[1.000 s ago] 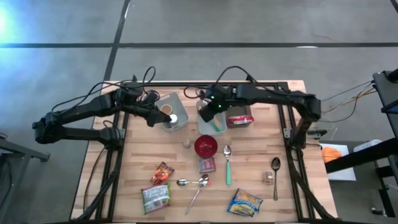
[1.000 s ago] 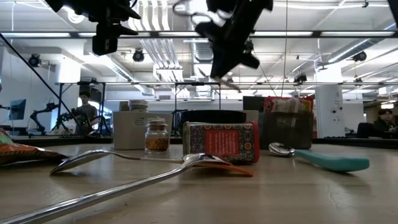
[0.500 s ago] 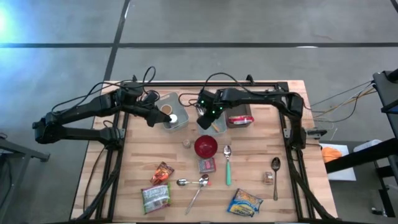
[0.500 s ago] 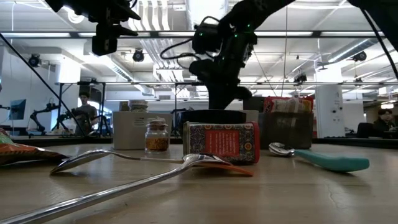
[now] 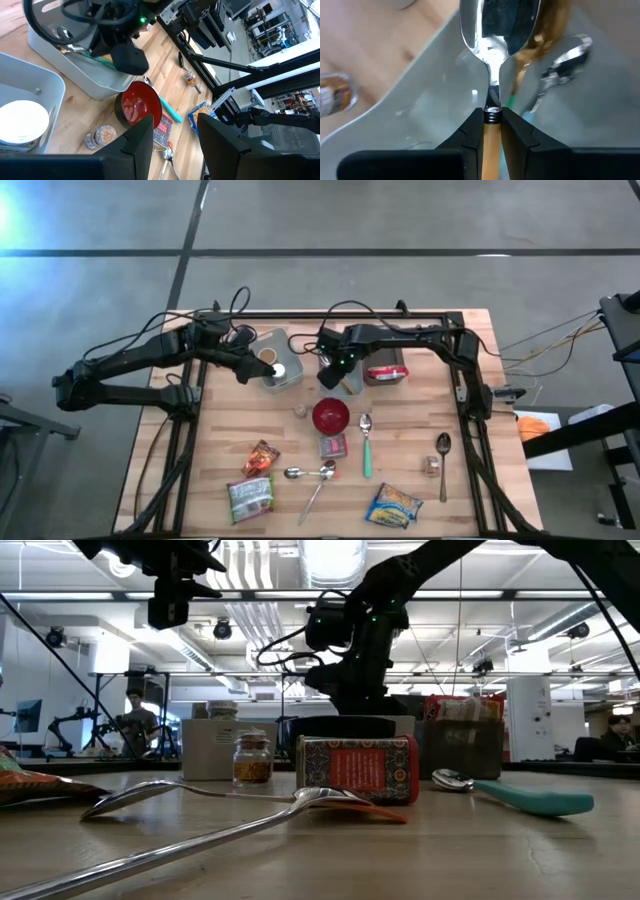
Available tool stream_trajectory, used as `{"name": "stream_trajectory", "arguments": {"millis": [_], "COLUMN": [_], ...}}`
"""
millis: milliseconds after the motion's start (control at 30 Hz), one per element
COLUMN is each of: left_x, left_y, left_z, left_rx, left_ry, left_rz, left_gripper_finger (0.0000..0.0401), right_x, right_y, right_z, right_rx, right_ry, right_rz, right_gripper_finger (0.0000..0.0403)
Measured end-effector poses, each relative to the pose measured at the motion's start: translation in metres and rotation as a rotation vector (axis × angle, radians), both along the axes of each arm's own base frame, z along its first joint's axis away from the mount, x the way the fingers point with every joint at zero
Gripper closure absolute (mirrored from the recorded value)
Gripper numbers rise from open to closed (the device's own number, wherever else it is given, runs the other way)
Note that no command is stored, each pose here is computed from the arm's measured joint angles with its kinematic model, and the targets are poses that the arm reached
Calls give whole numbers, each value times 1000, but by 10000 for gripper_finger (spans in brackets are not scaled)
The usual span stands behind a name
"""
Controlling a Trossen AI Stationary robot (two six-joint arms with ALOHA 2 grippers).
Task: Pick & Place Food Item
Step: Put the yellow spoon into the right white bin
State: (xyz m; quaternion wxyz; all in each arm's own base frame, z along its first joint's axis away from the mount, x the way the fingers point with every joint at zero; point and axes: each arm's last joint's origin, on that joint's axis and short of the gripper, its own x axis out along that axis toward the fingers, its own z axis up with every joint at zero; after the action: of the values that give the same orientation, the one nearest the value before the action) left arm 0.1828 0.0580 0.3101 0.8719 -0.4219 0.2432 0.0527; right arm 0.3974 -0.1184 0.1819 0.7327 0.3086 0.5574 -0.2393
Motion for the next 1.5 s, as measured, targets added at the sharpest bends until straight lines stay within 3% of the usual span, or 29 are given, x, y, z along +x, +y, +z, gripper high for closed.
{"name": "stream_trajectory", "arguments": {"millis": [467, 767, 1300, 1500], "left_x": [0, 0, 0, 0], "left_y": [0, 0, 0, 0], "left_z": [0, 0, 0, 0], "left_rx": [1, 2, 2, 2], "left_ry": [0, 0, 0, 0], "left_rz": [0, -1, -1, -1], "left_gripper_finger": [244, 244, 244, 244], "right_x": [-4, -1, 2, 3], "right_y": [-12, -12, -12, -10], "right_z": [-1, -19, -14, -13], "right_rx": [-20, -18, 10, 39], "right_ry": [11, 57, 30, 16], "right_rz": [-40, -37, -17, 10], "right_gripper_finger": [348, 347, 345, 292]}}
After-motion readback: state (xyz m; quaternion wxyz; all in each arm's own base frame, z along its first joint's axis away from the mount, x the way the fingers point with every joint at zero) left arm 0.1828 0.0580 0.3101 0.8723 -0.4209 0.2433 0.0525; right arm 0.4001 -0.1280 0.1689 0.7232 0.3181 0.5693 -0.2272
